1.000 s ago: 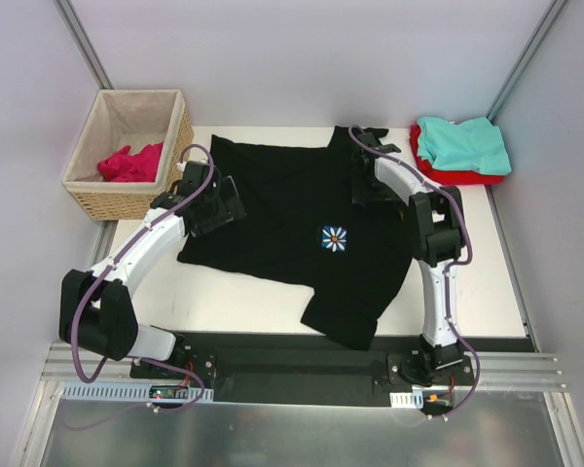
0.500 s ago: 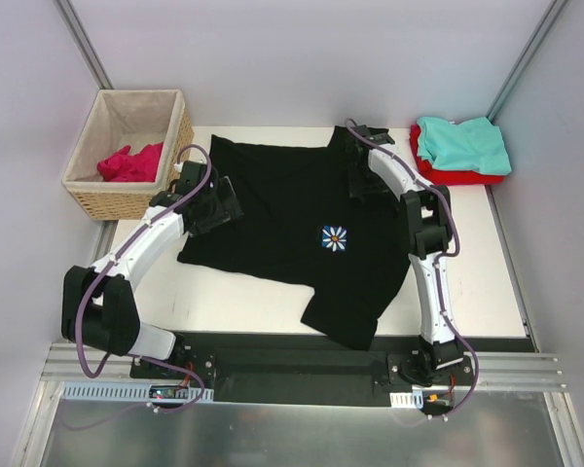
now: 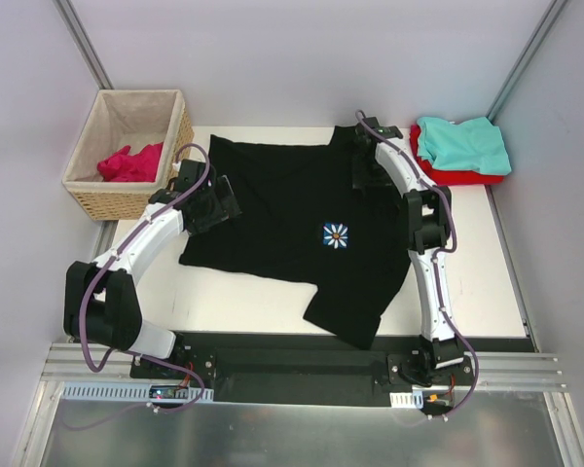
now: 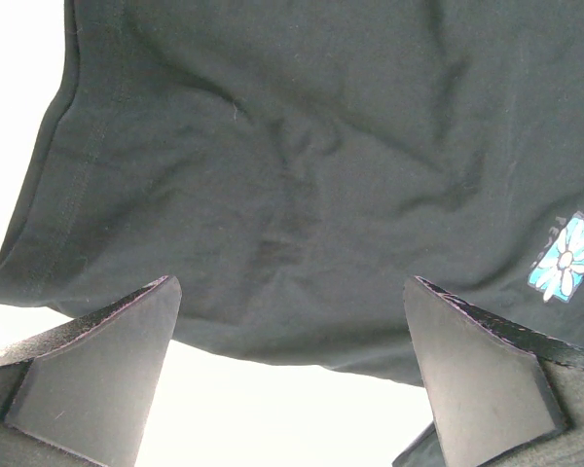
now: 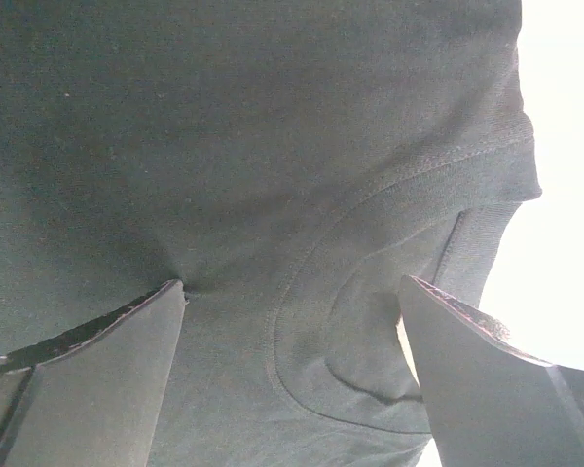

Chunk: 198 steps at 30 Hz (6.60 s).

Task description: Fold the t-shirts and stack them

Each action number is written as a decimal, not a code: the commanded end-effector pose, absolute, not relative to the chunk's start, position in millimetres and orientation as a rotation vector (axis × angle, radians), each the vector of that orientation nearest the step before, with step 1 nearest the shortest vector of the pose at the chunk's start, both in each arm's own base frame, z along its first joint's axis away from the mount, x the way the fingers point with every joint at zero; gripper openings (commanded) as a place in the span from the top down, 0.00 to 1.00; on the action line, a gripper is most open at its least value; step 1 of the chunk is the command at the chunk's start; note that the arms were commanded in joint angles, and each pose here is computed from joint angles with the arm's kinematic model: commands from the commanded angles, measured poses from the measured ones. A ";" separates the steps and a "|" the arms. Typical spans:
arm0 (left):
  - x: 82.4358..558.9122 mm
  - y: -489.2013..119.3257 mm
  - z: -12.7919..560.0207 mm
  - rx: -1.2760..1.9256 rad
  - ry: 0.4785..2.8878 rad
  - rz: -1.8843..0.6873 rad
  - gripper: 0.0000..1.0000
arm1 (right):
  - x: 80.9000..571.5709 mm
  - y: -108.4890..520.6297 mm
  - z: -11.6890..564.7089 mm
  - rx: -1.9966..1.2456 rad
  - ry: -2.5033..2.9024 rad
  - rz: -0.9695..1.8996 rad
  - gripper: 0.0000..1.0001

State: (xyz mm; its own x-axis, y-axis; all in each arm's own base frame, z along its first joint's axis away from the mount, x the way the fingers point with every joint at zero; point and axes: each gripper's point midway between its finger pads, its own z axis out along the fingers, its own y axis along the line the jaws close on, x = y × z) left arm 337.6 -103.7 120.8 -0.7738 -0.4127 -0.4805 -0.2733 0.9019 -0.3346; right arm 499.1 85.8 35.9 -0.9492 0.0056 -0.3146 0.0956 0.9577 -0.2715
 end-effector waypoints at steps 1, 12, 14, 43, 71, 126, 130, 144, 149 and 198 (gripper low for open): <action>346.1 -102.5 129.6 -0.490 2.484 -0.340 0.01 | 514.9 82.1 33.9 0.115 2.767 -0.354 0.04; 339.9 -114.2 140.6 -0.483 2.468 -0.445 0.01 | 524.2 68.9 97.7 0.092 2.611 -0.323 0.04; 336.5 -119.8 149.4 -0.465 2.445 -0.496 0.01 | 517.7 67.3 148.1 0.096 2.513 -0.304 0.04; 227.1 -49.2 50.1 -0.913 2.452 -0.387 0.01 | 192.5 117.6 230.0 -0.094 2.027 0.607 0.03; 237.5 5.0 2.0 -1.328 2.305 -0.228 0.17 | 178.6 123.9 227.5 -0.188 2.039 0.650 0.03; 241.1 -8.1 -5.6 -1.371 2.287 -0.412 1.00 | 65.0 126.3 39.5 0.392 2.747 0.861 0.07; 241.6 -9.5 -6.5 -1.368 2.293 -0.418 1.00 | 64.8 130.6 30.3 0.388 2.794 0.869 0.08; 243.4 -7.2 -5.7 -1.356 2.292 -0.406 1.00 | 90.1 146.8 27.3 0.281 2.794 0.807 0.40; 243.7 -6.6 -6.2 -1.357 2.295 -0.400 1.00 | 92.3 147.9 27.0 0.265 2.795 0.785 0.58; 276.7 -7.0 86.1 -1.133 2.152 -0.512 1.00 | 223.9 116.2 154.3 0.160 2.368 0.376 0.99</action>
State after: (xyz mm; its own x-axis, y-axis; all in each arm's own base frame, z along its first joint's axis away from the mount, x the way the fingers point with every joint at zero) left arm 267.9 -15.9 57.6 -0.4381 -0.8487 -0.2961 -0.6130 0.5231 -0.5921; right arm 202.3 136.3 125.3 -0.8076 0.1902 -0.5583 -0.0152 0.9395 0.3422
